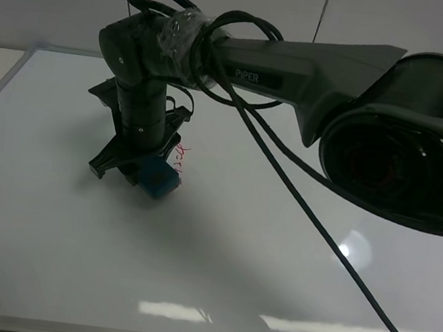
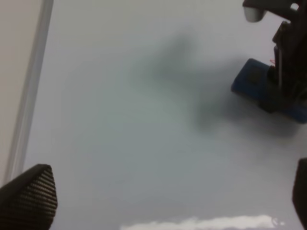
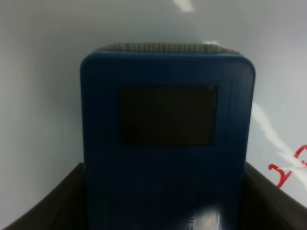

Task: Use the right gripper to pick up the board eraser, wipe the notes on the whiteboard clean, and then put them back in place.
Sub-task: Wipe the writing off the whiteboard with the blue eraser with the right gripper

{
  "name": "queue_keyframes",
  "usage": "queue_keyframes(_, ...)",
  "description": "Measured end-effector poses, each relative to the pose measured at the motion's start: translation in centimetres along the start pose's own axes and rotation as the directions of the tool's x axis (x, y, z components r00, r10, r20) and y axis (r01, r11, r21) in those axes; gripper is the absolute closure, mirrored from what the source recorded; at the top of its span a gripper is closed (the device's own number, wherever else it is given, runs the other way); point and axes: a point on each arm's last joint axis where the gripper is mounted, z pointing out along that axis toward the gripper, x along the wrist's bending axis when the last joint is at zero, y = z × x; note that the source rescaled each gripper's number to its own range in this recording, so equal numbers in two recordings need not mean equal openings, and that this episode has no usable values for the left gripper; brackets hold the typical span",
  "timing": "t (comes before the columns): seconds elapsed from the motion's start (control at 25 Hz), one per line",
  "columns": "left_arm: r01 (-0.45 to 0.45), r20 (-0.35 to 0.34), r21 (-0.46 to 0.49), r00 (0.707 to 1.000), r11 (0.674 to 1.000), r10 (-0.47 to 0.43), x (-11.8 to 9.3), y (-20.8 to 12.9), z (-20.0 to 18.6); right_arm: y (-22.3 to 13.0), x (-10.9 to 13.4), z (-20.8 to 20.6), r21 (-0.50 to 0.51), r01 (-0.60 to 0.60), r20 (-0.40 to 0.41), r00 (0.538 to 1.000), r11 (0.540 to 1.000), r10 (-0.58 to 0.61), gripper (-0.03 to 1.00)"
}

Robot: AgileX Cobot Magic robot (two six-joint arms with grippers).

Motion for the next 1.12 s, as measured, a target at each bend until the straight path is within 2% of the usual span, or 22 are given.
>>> queue_keyframes(0.12, 0.000, 0.000, 0.000, 1.000, 1.000, 0.000, 0.0, 0.0, 0.0, -1.1, 0.1, 1.6, 0.040, 0.001, -0.003, 1.000, 0.999, -0.001, 0.93)
queue_keyframes(0.76, 0.000, 0.000, 0.000, 1.000, 1.000, 0.000, 0.0, 0.0, 0.0, -1.7, -0.2, 2.1, 0.018, -0.002, 0.010, 1.000, 1.000, 0.002, 0.93)
queue_keyframes(1.12, 0.000, 0.000, 0.000, 1.000, 1.000, 0.000, 0.0, 0.0, 0.0, -1.9, -2.1, 2.1, 0.035, -0.056, 0.006, 0.998, 0.998, 0.056, 0.93)
